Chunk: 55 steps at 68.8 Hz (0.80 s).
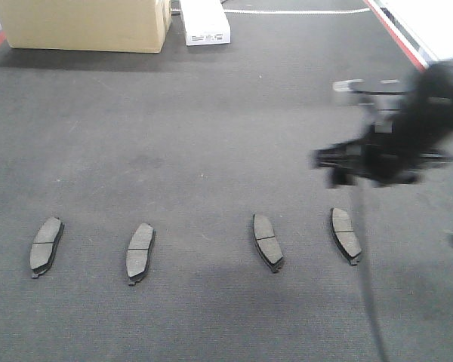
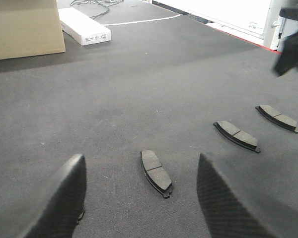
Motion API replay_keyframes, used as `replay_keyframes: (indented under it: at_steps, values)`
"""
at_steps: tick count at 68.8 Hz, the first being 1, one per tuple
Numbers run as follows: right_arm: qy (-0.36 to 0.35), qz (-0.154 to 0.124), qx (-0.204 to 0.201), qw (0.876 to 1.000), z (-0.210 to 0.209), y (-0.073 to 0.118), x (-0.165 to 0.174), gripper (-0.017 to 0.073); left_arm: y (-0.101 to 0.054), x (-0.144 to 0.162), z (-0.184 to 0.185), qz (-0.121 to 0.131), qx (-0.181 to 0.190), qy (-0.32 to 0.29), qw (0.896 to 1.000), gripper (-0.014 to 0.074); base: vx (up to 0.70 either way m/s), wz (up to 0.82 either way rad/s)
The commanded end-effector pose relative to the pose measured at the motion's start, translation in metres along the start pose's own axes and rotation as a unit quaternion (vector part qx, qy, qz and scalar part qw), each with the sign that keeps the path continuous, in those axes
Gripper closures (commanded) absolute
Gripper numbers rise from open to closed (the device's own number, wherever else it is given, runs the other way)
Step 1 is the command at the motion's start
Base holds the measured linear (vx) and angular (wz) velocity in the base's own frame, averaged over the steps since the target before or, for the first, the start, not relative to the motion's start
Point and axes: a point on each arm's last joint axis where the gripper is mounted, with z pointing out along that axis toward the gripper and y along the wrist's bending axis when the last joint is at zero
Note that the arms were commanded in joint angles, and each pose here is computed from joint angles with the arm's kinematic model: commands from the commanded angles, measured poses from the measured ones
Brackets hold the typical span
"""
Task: Move and align brake pads A on conveyor
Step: 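Lower the right gripper and release its brake pad beside the placed pad, then raise the open right gripper away from the placed brake pad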
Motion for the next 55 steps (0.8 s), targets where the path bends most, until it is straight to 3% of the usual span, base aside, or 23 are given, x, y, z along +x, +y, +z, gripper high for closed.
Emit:
replay_keyframes:
  at_steps: [1, 6, 23, 42, 55]
  values:
    - [-0.085, -0.018, 0.001, 0.996, -0.044, -0.013, 0.008, 0.0062, -0.002, -0.012, -0.002, 0.000, 0.009, -0.038, 0.999, 0.0126, 0.00, 0.00]
    - [-0.116, -0.034, 0.003, 0.993, -0.062, -0.016, 0.023, 0.0062, -0.002, -0.012, -0.002, 0.000, 0.009, -0.038, 0.999, 0.0126, 0.00, 0.00]
    - [-0.232, -0.031, -0.010, 0.972, -0.120, -0.023, 0.081, 0.0062, -0.002, -0.013, -0.002, 0.000, 0.011, -0.044, 0.999, 0.0126, 0.00, 0.00]
    - [-0.370, -0.036, -0.015, 0.928, -0.166, -0.035, 0.163, 0.0062, -0.003, -0.015, -0.002, 0.000, 0.013, -0.056, 0.998, 0.0126, 0.00, 0.00]
    - [-0.424, -0.068, -0.005, 0.903, -0.169, -0.041, 0.209, 0.0062, -0.003, -0.018, -0.002, 0.000, 0.017, -0.070, 0.997, 0.0126, 0.00, 0.00]
